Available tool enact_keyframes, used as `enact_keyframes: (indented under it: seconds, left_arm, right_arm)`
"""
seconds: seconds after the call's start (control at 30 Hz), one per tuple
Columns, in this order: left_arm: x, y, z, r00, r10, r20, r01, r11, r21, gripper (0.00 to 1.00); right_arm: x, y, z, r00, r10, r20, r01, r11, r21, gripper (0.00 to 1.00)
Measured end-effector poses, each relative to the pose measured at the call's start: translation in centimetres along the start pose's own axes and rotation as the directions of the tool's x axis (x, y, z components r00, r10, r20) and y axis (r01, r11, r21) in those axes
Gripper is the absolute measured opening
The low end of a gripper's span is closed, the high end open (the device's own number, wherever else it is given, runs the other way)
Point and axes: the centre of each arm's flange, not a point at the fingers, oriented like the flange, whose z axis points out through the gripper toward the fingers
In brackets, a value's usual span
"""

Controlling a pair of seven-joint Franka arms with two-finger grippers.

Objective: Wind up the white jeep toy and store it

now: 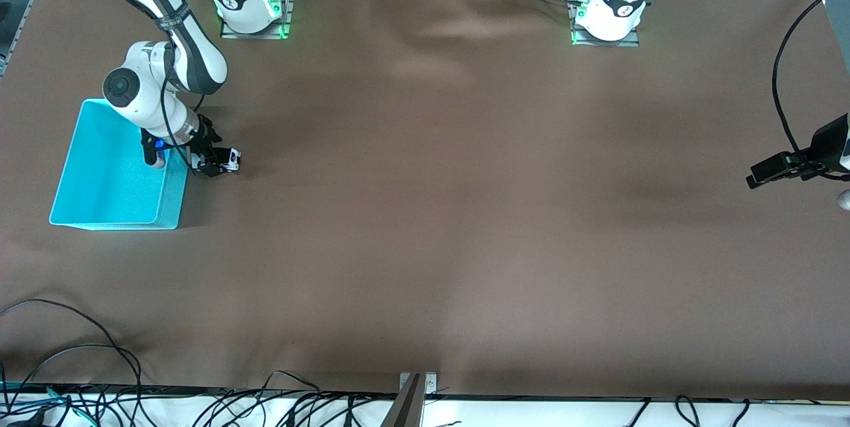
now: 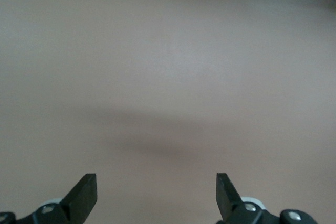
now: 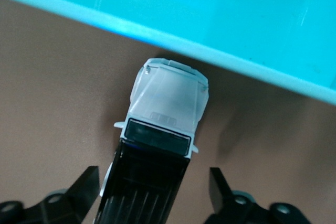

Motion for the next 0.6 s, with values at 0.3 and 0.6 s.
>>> enact_keyframes:
  seconds: [0.3, 0.6]
  left_arm:
    - [0.0, 0.0, 0.0, 1.000, 0.000, 0.000, 0.000, 1.000, 0.000, 1.00]
    - [0.0, 0.0, 0.0, 1.000, 0.000, 0.000, 0.000, 1.000, 0.000, 1.00]
  right_arm:
    - [0.2, -0.4, -0.6, 0.999, 0.054, -0.007, -0.054, 0.998, 0.023, 0.62]
    - [0.0, -0.7, -1.4, 0.998, 0.055, -0.013, -0.055, 0.998, 0.040, 0.52]
